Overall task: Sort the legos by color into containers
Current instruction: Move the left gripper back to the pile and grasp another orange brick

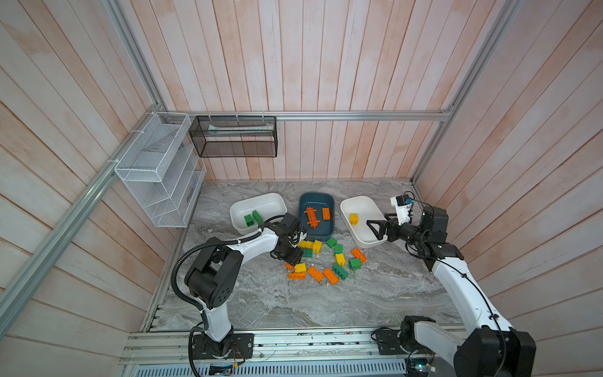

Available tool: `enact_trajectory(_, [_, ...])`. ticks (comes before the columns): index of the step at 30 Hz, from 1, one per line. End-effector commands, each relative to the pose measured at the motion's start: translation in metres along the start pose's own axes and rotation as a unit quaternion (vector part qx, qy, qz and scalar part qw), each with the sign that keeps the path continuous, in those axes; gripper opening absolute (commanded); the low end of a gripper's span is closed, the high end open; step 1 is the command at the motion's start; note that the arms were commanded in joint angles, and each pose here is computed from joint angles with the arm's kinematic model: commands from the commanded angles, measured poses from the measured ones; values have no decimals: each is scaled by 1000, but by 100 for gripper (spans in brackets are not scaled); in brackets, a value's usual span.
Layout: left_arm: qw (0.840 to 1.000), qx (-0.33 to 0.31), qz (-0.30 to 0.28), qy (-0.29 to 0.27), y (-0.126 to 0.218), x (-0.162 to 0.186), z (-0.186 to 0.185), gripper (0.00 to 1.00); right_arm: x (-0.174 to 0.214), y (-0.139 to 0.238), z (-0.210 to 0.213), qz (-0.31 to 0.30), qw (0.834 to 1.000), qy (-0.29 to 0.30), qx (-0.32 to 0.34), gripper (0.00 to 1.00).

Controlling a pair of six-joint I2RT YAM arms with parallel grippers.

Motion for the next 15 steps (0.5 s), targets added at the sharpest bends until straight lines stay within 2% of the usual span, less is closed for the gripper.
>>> enact_trajectory(1, [1000,-6,14,-11,-5,10,2,63,1,-1,4,2,1000,-2,-10,98])
enact_trajectory(7, [1000,22,12,-17,0,12,-15,64,1,-1,5,2,1000,-2,-13,98])
enact_trajectory(12, [999,-8,31,-13,-12,19,-4,64,1,-2,4,2,1000,-3,-13,98])
enact_trajectory(15, [999,-24,20,-8,-12,12,2,59,0,-2,4,2,1000,-3,-13,98])
Point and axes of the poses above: each gripper's point midway between its finger pads, its own y axis back along the fingers, its own z axis along the line the jaws close on, x = y × z, the point moved 1 cm from there along y, back along the fingers, and after that the axes turned 6 degrees about y, right-handed, at the moved point
